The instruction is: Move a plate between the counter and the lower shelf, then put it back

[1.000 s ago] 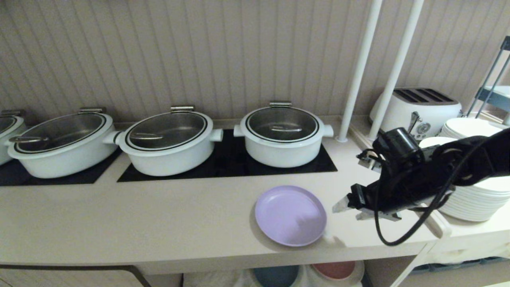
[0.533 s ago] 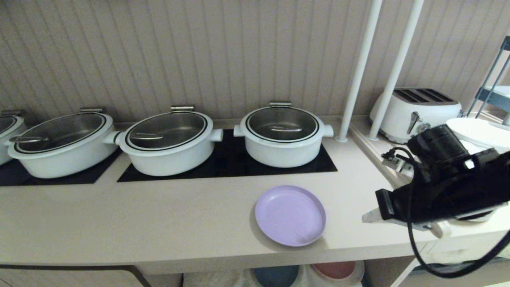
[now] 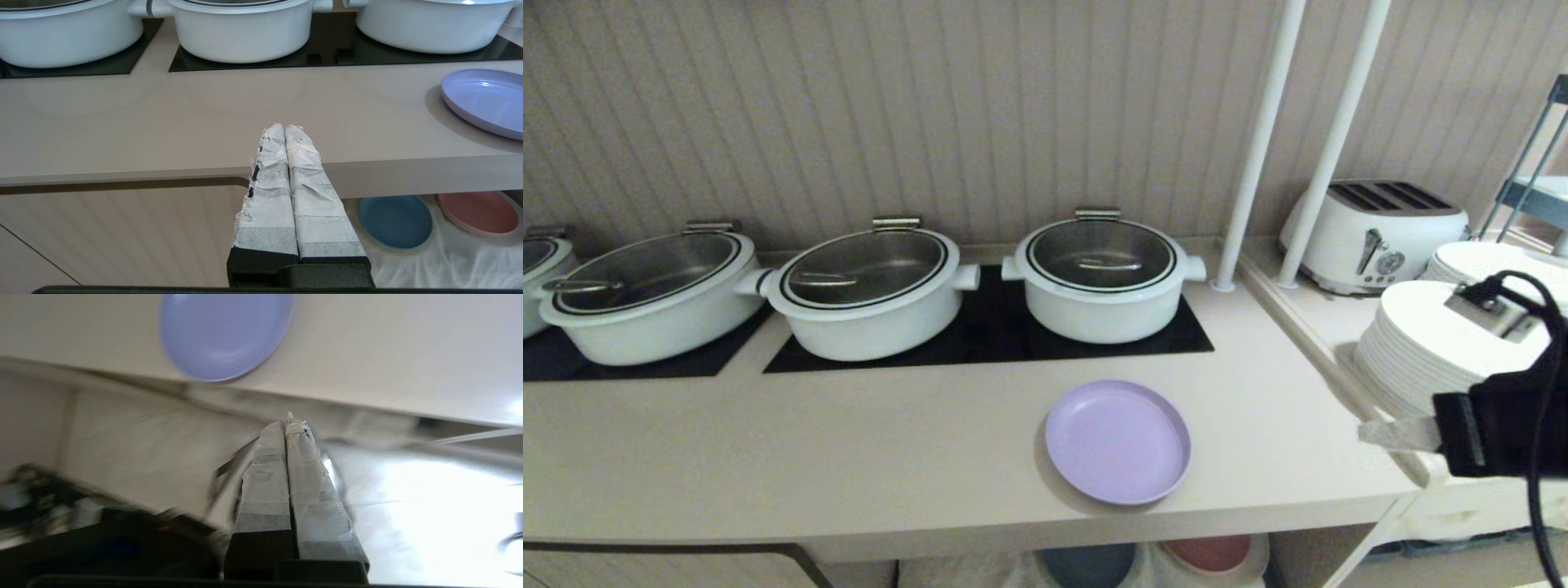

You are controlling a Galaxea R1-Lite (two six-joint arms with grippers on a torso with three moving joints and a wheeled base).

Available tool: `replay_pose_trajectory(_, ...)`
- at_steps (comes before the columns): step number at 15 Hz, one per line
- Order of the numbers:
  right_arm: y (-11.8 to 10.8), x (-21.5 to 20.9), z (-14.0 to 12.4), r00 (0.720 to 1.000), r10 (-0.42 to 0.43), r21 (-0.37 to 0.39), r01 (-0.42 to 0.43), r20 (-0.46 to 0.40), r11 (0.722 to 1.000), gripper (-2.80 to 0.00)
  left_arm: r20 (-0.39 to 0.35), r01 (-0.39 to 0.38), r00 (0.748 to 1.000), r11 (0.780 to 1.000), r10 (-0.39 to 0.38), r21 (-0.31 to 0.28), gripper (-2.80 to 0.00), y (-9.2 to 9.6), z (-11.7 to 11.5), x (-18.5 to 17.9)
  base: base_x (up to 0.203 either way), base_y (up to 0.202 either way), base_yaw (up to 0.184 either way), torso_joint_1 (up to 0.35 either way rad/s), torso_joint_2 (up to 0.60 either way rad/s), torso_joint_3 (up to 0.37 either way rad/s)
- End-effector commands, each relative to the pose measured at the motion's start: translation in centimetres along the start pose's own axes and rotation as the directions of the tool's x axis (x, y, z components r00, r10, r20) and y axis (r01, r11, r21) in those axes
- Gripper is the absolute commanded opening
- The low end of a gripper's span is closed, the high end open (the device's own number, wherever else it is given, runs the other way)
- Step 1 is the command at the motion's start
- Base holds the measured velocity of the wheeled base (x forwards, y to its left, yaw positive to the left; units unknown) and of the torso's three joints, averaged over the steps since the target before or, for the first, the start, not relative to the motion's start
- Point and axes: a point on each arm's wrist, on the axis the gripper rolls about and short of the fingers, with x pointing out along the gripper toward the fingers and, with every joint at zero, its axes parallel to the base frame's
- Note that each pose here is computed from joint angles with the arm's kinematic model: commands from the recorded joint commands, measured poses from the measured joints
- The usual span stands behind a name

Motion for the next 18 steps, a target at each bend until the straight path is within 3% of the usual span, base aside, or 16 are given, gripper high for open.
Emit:
replay_pose_trajectory(1,-0.2,-2.7,-1.3,0.995,-0.041,-0.017,0.042,0.089,0.999,-2.8,0.001,0.0,1.0,1.0,0.0,0.0,-2.8,0.0,0.0,0.0,0.0,0.0,0.0,0.0,0.0,0.0)
replay_pose_trajectory(5,-1.6,-3.9,-6.5,0.961,-0.201,-0.032,0.211,0.189,0.977,-2.8,0.001,0.0,1.0,1.0,0.0,0.0,-2.8,0.0,0.0,0.0,0.0,0.0,0.0,0.0,0.0,0.0)
replay_pose_trajectory(8,-2.3,-4.7,-10.6,0.893,-0.275,-0.056,0.315,0.357,0.948,-2.8,0.001,0.0,1.0,1.0,0.0,0.0,-2.8,0.0,0.0,0.0,0.0,0.0,0.0,0.0,0.0,0.0)
replay_pose_trajectory(11,-2.3,-5.2,-14.4,0.827,-0.282,-0.069,0.358,0.486,0.931,-2.8,0.001,0.0,1.0,1.0,0.0,0.0,-2.8,0.0,0.0,0.0,0.0,0.0,0.0,0.0,0.0,0.0)
replay_pose_trajectory(16,-2.6,-5.3,-19.7,0.734,-0.281,-0.109,0.434,0.618,0.894,-2.8,0.001,0.0,1.0,1.0,0.0,0.0,-2.8,0.0,0.0,0.0,0.0,0.0,0.0,0.0,0.0,0.0)
replay_pose_trajectory(18,-2.7,-5.1,-20.7,0.72,-0.306,-0.1,0.461,0.624,0.882,-2.8,0.001,0.0,1.0,1.0,0.0,0.0,-2.8,0.0,0.0,0.0,0.0,0.0,0.0,0.0,0.0,0.0)
